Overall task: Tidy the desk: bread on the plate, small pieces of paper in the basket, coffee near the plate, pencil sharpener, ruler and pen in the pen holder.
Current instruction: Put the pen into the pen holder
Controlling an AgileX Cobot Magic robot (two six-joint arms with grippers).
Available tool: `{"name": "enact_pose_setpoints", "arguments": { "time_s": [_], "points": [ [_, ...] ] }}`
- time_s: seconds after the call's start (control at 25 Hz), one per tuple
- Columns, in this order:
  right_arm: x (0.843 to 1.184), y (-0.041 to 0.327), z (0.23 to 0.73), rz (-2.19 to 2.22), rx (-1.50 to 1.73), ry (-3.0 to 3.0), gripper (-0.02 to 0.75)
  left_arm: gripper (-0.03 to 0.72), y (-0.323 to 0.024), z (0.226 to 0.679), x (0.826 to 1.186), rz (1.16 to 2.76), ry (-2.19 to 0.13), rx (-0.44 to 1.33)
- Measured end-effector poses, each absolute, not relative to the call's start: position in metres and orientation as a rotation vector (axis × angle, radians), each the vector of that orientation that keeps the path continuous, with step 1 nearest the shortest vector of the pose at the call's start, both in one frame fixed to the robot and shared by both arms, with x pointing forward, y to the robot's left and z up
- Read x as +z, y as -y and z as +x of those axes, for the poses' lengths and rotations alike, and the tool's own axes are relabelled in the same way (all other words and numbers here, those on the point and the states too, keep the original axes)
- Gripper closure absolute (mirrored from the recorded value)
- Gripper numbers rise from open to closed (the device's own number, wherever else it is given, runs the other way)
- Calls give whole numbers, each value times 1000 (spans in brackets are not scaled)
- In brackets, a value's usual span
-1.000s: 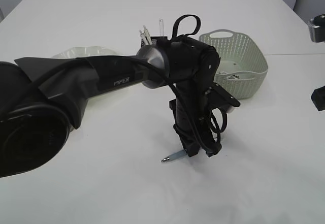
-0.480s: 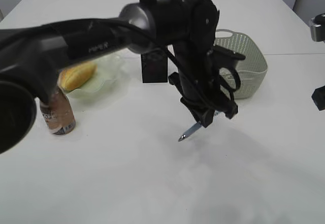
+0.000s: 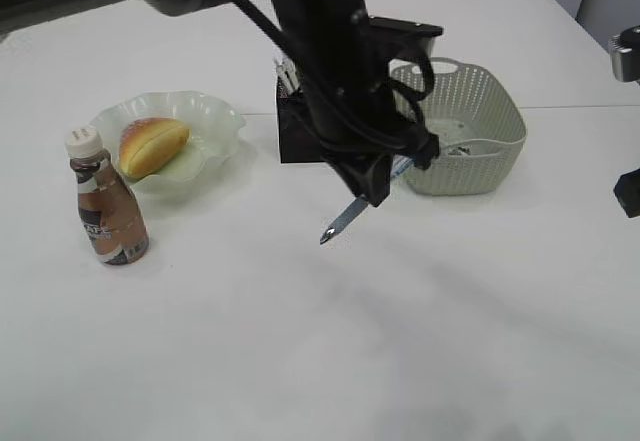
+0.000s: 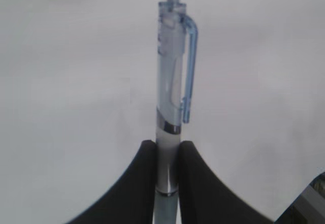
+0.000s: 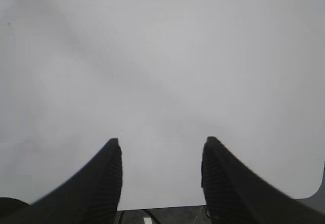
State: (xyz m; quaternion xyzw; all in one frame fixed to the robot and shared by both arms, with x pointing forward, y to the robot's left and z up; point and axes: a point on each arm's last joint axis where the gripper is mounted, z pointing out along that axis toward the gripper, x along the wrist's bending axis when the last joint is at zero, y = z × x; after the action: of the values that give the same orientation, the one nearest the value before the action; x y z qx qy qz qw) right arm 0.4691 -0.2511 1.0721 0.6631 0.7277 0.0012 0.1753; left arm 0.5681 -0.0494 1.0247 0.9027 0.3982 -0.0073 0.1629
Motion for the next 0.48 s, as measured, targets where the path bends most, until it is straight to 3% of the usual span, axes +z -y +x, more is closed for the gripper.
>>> {"name": "enact_pose_setpoints", "arguments": {
  "time_s": [0.2,0.48],
  "points": [
    [1072,251,469,1878,4,-2061,336,625,29,564,1014,2532,-1190,-19],
    [1072,251,469,1878,4,-2061,336,625,10,550,1008,2242,-1081,173]
  ]
}}
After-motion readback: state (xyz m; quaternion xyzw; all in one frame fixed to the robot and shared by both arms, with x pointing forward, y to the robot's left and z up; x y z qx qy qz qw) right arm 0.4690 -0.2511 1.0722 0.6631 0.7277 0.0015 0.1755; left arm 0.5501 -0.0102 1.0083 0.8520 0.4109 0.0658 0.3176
